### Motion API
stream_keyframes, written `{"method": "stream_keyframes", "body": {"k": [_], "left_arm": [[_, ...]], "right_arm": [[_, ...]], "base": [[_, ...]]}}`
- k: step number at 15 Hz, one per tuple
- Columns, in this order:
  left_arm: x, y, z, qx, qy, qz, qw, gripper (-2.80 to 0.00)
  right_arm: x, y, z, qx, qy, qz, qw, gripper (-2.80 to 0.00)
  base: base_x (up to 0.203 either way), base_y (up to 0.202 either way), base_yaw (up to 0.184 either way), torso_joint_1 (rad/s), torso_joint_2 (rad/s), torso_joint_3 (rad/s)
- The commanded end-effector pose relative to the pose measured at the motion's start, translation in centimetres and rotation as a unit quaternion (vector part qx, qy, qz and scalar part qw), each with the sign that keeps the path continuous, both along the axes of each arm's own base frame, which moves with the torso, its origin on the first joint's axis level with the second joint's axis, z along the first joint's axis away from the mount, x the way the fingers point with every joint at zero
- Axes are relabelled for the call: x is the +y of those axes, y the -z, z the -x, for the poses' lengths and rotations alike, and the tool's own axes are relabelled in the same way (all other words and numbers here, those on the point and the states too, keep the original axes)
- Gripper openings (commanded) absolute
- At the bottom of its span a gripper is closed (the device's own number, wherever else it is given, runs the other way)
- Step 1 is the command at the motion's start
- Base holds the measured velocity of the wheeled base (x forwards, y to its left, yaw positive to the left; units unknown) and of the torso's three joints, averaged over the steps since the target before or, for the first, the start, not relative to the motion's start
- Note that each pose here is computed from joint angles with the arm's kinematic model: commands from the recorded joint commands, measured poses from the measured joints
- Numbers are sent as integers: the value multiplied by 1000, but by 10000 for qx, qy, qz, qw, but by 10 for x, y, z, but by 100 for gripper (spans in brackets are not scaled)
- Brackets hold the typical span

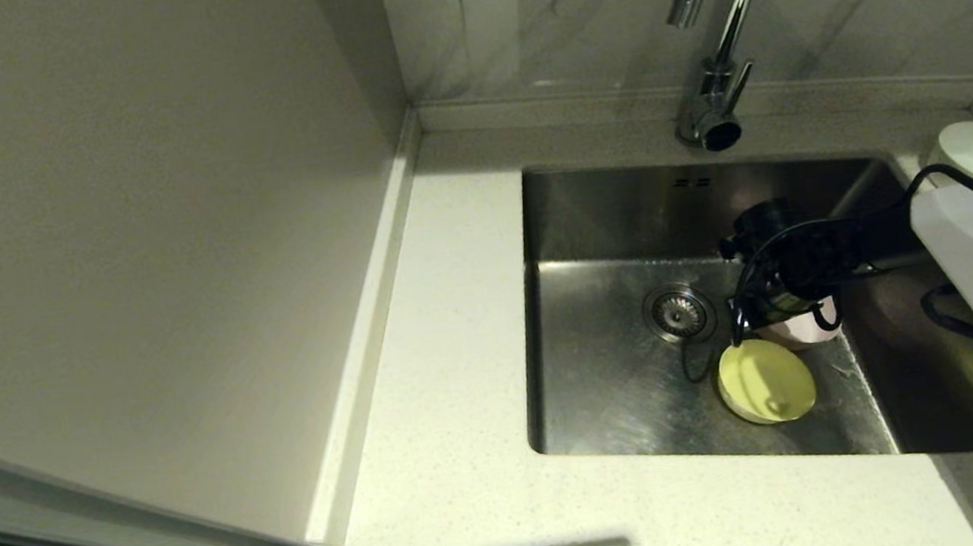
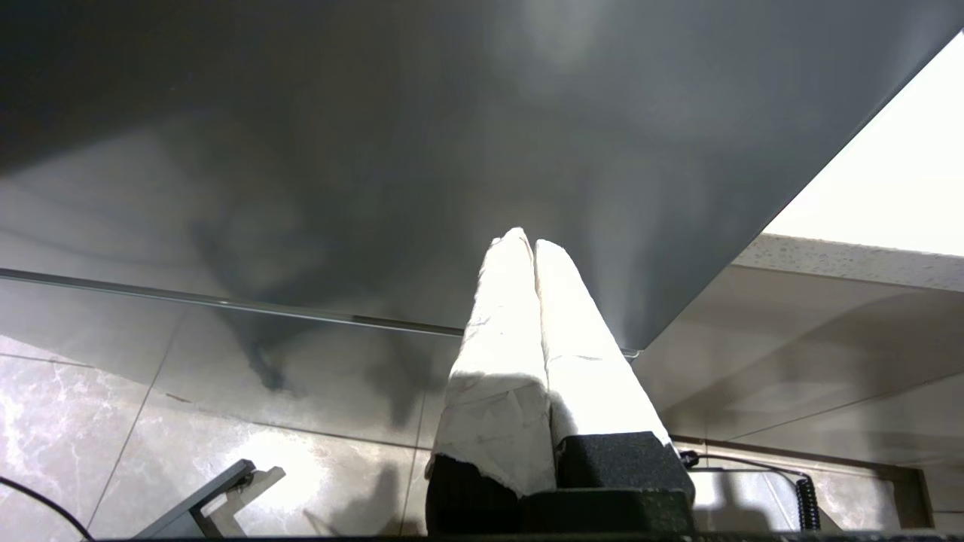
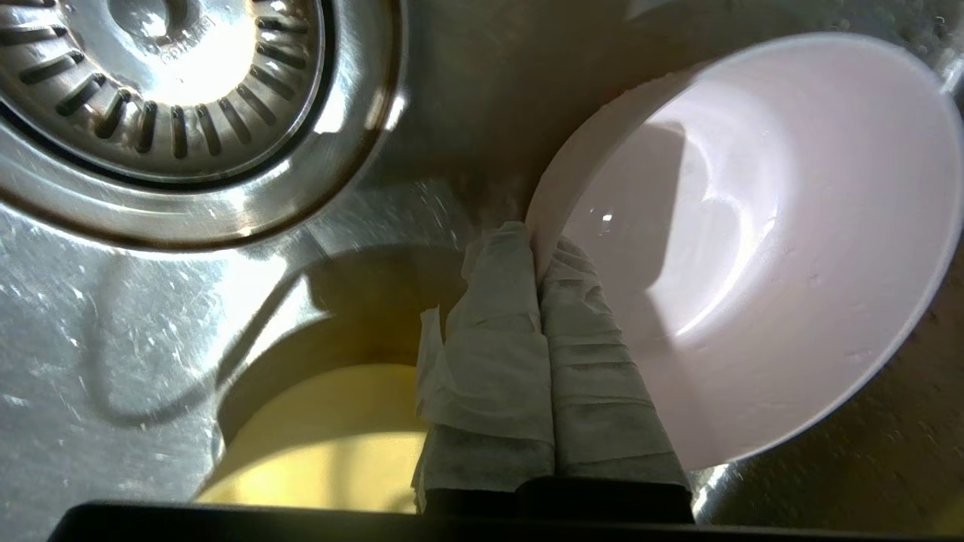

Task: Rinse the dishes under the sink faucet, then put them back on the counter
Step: Put a bowl back to the table from the sink

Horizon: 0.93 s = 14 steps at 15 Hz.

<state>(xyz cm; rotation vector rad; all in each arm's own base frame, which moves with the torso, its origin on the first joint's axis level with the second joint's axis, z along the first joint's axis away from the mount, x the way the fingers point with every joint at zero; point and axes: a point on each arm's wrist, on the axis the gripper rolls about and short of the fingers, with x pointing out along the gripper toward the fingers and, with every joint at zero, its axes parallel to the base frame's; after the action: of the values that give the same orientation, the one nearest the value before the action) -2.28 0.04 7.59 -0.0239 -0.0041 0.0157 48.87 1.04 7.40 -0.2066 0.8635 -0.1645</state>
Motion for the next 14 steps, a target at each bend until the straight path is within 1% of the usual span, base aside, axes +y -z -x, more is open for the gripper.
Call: {"method": "stream_keyframes", "body": {"k": [1,4,5,8,9,10,11,12,13,14], "left_arm": [[0,0,0,-11,-6,4,10000,-280],[0,0,0,-11,-6,4,10000,-280],[0,0,0,-11,-6,4,10000,-280],[0,0,0,-11,-6,4,10000,-280],[0,0,0,-11,-6,4,10000,-280],[0,0,0,-11,-6,4,10000,-280],[0,0,0,-11,-6,4,10000,-280],[0,0,0,-11,-6,4,10000,-280],[0,0,0,-11,-6,4,10000,-280],[0,0,0,-11,-6,4,10000,-280]], "right_arm": [[0,-19,6,-150,9,-3,9999,-280],[0,-56,27,-379,-7,-55,9993,-280],[1,-68,38,-421,-83,-132,9990,-280],[4,-108,79,-610,-346,-404,9967,-280],[5,-123,95,-729,-512,-669,9938,-280],[7,-140,112,-864,-890,-1254,9843,-280],[10,-158,130,-980,-1284,-1924,9679,-280],[12,-174,147,-1001,-1542,-2553,9492,-280],[14,-190,165,-878,-1670,-3316,9244,-280],[18,-205,178,-633,-1570,-4131,8948,-280]], "base": [[0,0,0,0,0,0],[0,0,0,0,0,0],[0,0,0,0,0,0],[0,0,0,0,0,0],[0,0,0,0,0,0],[0,0,0,0,0,0],[0,0,0,0,0,0],[0,0,0,0,0,0],[0,0,0,0,0,0],[0,0,0,0,0,0]]}}
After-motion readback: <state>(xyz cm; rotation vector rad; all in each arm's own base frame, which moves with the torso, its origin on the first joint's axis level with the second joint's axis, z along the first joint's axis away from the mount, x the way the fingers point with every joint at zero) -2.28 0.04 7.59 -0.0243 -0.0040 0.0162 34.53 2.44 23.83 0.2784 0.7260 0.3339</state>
